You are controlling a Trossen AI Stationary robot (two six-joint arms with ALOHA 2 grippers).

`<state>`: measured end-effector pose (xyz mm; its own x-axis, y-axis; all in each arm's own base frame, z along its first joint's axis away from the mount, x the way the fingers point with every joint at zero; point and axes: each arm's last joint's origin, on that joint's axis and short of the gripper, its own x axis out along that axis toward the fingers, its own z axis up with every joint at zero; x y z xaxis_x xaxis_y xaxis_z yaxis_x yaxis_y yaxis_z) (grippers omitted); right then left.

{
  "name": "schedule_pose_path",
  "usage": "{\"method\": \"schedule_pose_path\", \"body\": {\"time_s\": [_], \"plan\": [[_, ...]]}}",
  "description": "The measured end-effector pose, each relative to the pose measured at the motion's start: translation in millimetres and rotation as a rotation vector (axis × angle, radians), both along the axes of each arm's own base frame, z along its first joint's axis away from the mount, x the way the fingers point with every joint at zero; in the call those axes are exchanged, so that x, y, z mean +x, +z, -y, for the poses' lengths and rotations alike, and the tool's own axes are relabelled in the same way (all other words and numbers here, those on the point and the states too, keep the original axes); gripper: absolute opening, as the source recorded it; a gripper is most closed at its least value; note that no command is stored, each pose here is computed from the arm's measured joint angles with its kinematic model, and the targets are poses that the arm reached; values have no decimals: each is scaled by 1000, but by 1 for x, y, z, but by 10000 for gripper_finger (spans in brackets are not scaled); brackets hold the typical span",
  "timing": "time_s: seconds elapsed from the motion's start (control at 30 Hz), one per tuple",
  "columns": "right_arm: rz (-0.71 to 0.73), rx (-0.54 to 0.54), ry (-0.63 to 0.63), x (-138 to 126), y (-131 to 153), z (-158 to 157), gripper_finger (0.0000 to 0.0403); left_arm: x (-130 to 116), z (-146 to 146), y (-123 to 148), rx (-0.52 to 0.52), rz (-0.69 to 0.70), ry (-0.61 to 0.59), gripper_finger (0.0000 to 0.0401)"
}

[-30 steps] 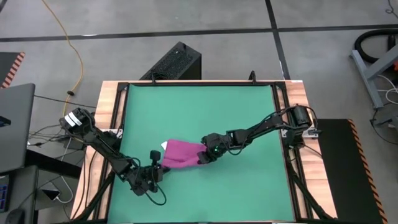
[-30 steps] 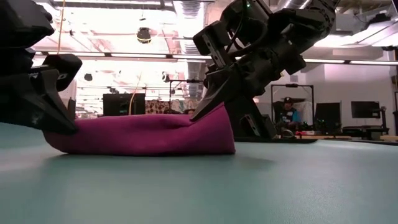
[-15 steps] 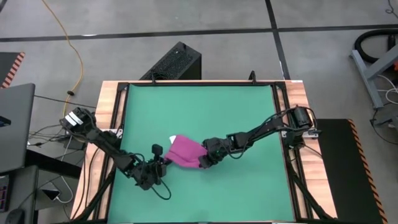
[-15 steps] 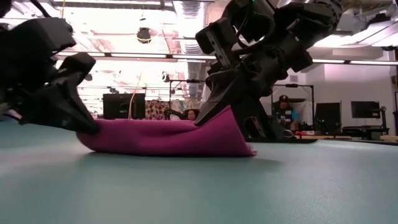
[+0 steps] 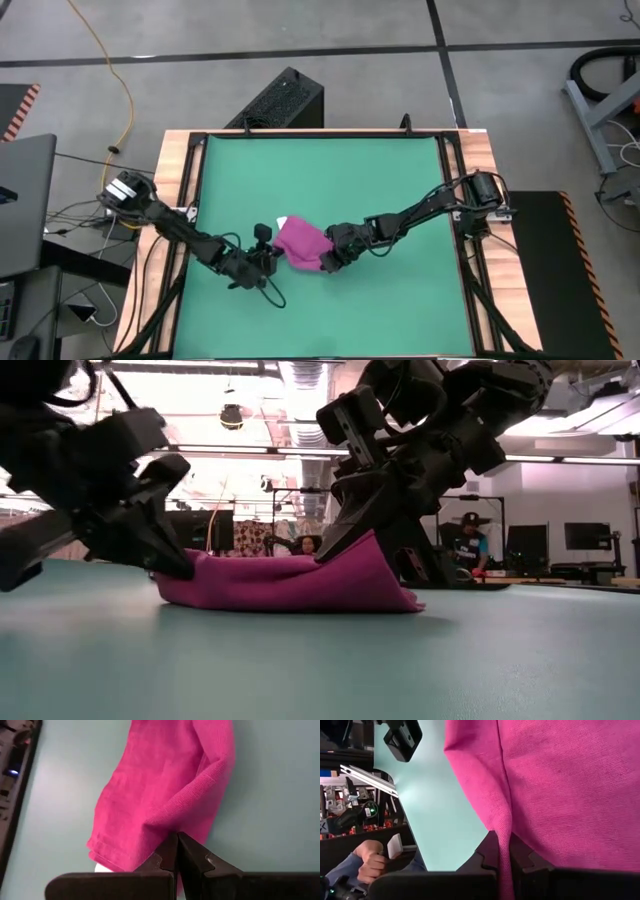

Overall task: Roll towel
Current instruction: Roll the pink towel

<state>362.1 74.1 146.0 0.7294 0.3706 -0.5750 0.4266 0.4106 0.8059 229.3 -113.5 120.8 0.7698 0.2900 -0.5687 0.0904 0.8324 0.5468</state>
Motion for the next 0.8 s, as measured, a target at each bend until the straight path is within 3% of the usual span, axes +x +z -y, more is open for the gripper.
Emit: {"method": "schedule_pose_path", "body": {"time_s": [0.23,0.47,0.8], "plan": [[0,-1,9,-1,0,-3,20,10,-15,0,-20,-28,-17,0],[3,-29,-6,-1,0,-6,20,19,-37,-1,-114,-62,-16,0],[24,-253,29,-7,-5,-16,45,25,-71,-5,-232,-125,16,0]]}}
